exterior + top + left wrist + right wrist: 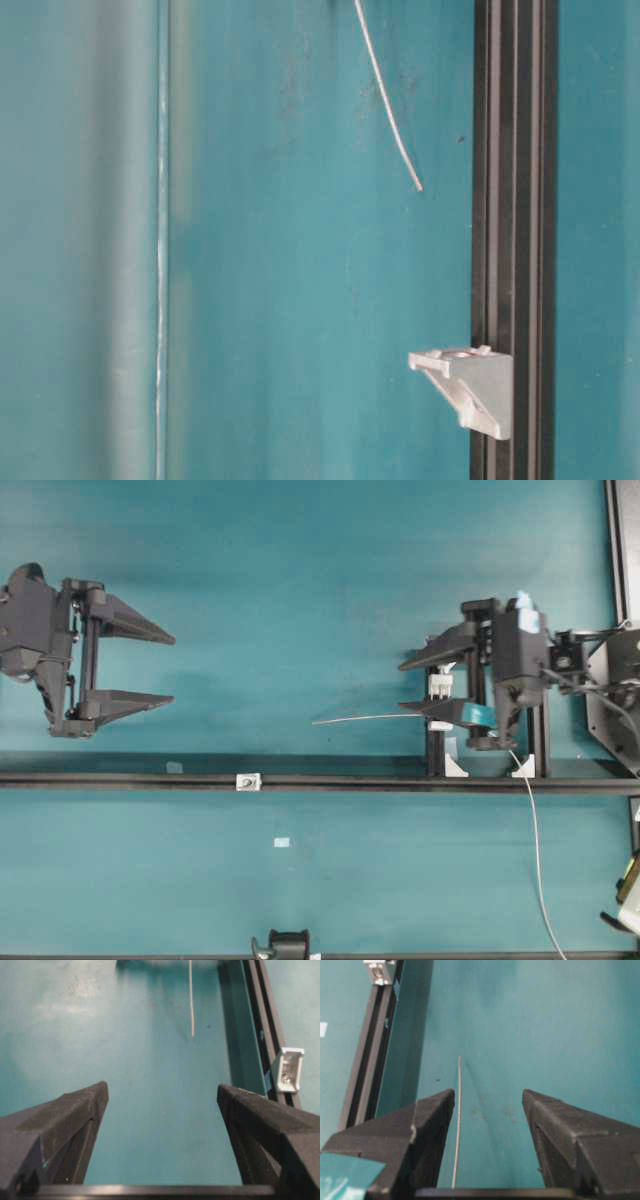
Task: Insert the wire into the hole on the left side and pull it with the left arm.
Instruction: 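Move the right gripper left toward the white wire near the clamp, then lower the right gripper and pinch the white wire near its free end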
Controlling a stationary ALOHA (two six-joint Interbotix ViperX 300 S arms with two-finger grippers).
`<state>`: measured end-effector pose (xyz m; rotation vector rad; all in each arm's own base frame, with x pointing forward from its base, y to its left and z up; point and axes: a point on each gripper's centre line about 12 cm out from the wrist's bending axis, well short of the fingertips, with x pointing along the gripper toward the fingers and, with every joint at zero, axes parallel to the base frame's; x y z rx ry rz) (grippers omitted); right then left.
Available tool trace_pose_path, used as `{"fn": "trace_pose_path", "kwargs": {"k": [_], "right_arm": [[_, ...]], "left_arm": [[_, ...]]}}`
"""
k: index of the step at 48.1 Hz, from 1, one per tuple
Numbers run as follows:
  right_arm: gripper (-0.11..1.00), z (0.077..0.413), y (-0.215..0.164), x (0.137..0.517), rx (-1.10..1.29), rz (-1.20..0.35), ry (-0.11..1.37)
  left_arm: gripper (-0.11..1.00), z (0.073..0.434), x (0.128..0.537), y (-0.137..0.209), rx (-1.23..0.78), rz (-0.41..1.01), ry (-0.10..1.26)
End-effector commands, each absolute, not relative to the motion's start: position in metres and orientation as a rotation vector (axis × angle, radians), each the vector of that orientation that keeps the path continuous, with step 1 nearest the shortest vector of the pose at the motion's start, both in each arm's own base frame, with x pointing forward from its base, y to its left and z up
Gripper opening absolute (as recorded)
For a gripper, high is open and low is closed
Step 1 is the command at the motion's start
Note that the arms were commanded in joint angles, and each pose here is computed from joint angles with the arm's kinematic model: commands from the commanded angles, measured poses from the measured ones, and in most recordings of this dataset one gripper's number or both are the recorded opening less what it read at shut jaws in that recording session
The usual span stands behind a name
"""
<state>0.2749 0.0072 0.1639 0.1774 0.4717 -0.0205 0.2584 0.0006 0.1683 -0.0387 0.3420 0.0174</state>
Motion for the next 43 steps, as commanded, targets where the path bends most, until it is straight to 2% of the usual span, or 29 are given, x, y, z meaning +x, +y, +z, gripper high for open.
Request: {"fn": "trace_pose_path", "kwargs": {"k": [1,43], "right_arm": [[0.66,0.167,0.01,0.285,0.178,-0.012,0.463],[0.66,0.133,0.013,0.309,0.183,-0.02,0.58]], "left_arm": [[0.82,0.176,0.265,0.0,-0.041,0.014,0.314],[0.82,0.173,0.264,0.0,-0.047,0.018,0.324]]}}
